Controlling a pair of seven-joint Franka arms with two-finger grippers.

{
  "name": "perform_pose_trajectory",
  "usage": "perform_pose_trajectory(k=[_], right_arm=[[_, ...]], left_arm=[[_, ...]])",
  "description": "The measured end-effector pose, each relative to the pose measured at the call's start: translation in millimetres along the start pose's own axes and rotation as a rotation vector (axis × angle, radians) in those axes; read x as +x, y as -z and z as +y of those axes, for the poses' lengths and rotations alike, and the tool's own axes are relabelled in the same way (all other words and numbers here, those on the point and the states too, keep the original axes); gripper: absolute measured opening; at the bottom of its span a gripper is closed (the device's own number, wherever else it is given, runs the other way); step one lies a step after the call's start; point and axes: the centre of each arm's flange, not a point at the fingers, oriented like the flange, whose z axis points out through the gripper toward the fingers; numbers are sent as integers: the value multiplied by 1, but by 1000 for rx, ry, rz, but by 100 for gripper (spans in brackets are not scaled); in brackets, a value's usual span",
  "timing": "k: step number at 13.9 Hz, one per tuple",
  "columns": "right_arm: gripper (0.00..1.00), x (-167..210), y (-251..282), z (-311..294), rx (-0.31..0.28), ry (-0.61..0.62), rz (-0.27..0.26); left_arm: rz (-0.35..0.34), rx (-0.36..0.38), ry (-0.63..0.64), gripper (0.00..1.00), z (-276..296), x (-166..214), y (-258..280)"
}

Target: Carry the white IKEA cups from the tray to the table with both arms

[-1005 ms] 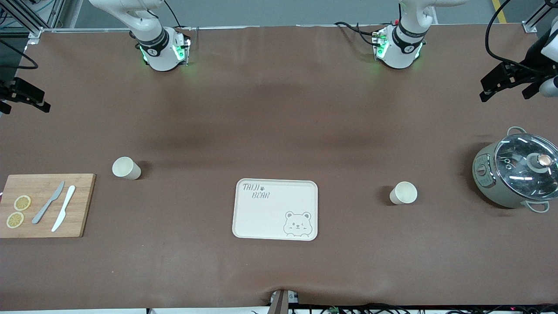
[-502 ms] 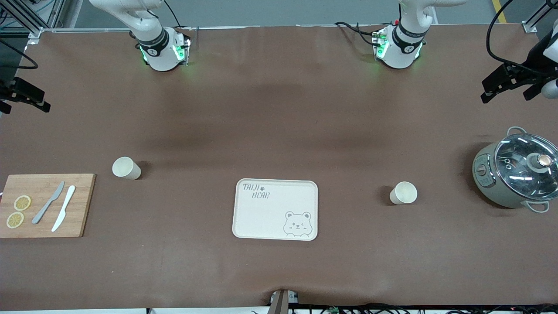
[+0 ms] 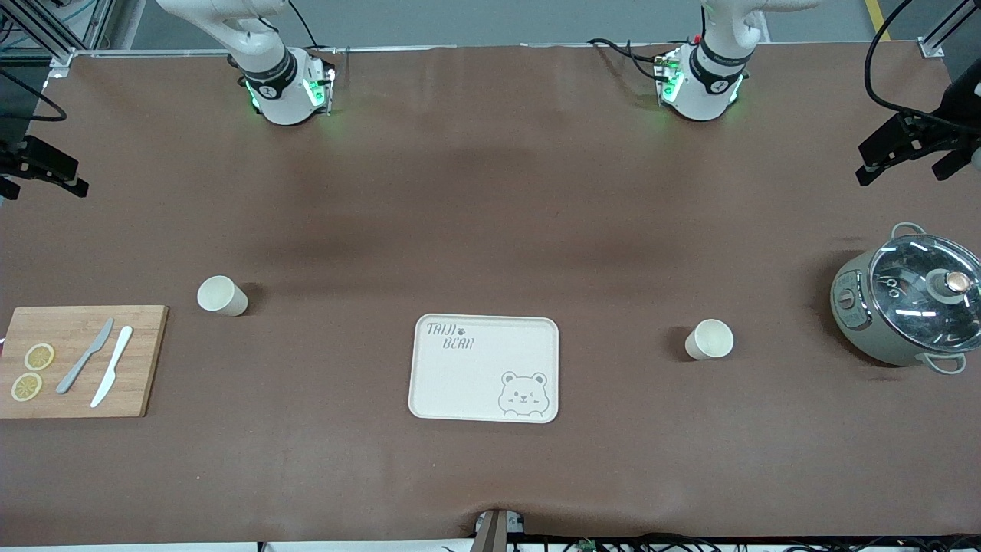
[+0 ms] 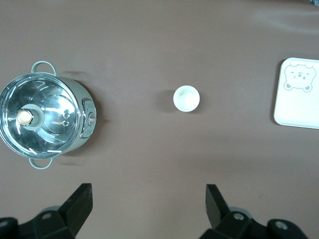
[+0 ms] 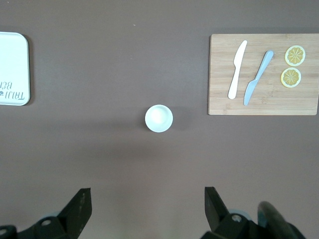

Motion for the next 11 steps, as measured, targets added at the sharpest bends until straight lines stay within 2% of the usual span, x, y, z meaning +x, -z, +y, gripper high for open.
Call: perform_pose_trajectory(k=[11], right_arm=[[100,0,0,0,0,1,0]], left_arm=[[1,0,2,100,-1,1,0]])
